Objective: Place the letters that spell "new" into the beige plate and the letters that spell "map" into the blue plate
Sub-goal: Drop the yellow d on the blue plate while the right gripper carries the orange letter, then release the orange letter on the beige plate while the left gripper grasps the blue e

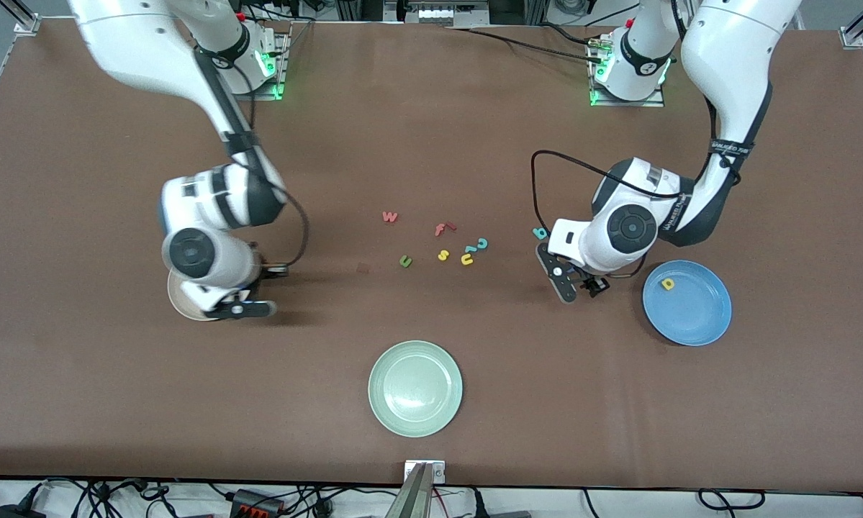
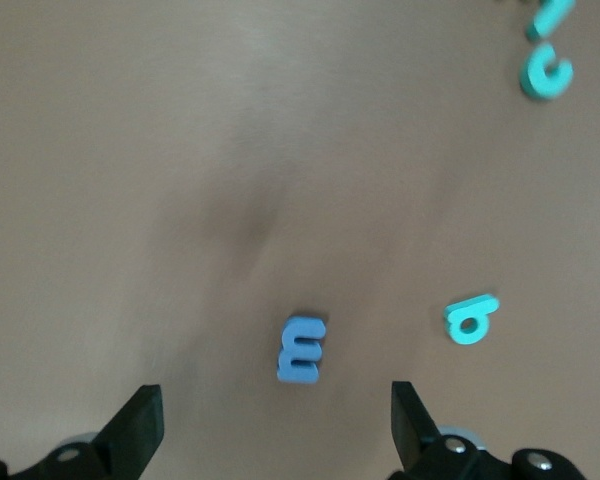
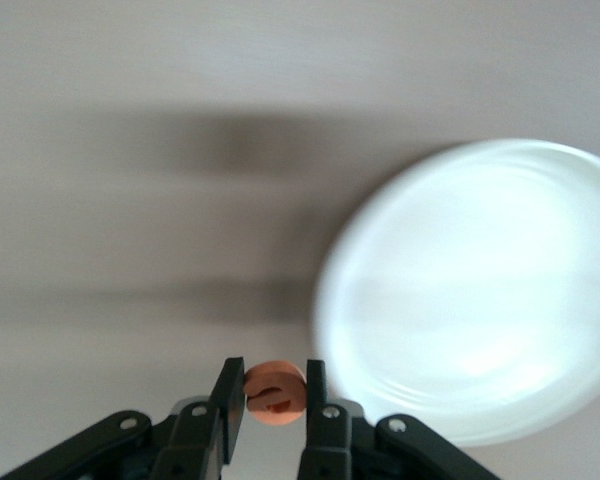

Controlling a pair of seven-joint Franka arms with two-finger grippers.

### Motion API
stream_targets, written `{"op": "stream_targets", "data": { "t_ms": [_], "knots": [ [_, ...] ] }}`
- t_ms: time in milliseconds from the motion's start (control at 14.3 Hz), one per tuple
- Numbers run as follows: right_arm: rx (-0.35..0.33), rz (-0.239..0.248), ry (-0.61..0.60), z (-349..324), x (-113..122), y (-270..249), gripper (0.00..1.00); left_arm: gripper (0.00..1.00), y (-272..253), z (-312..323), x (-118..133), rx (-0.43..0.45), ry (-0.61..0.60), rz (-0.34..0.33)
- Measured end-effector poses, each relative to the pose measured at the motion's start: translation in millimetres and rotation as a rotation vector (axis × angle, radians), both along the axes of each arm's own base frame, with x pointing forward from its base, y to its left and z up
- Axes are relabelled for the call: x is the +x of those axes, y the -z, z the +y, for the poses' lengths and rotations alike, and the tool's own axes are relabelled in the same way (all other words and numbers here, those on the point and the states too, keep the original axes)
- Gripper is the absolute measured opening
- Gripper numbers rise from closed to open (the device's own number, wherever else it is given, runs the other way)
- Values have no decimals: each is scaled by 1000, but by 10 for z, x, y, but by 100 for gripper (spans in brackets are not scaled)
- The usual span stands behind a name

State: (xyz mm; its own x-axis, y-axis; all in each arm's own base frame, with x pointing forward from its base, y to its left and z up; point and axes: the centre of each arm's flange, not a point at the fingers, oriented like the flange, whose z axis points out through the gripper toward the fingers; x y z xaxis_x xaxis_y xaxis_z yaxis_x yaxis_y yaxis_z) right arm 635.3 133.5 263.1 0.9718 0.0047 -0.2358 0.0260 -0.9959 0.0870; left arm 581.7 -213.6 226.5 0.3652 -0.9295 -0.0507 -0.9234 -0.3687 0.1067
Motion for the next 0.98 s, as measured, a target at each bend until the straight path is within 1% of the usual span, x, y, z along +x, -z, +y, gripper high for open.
{"op": "stream_targets", "data": {
  "t_ms": [140,210,280,420,490,560,630,700,770,840,980],
  "knots": [
    [11,50,24,-586,25,4,29,100,200,78,-122,-4,89,-22],
    [14,68,33,-745,6,67,29,100,271,95,-179,7,120,-33],
    [13,87,39,-801,-26,166,29,100,322,97,-225,13,142,-41],
    [10,122,31,-747,-83,412,29,96,378,84,-282,9,164,-52],
    [9,133,28,-725,-101,523,29,88,394,76,-298,7,171,-57],
    [7,143,28,-726,-114,625,29,78,410,68,-310,4,176,-62],
    [6,146,29,-738,-118,694,29,73,432,62,-319,2,178,-62],
    [6,145,31,-750,-115,727,32,73,461,60,-325,0,180,-60],
    [7,139,32,-752,-99,708,33,70,496,55,-326,-4,181,-61],
    [9,122,29,-733,-56,634,38,70,532,48,-326,-11,182,-66],
    [22,70,-1,-525,51,365,58,55,569,45,-318,-18,182,-73]
  ]
}}
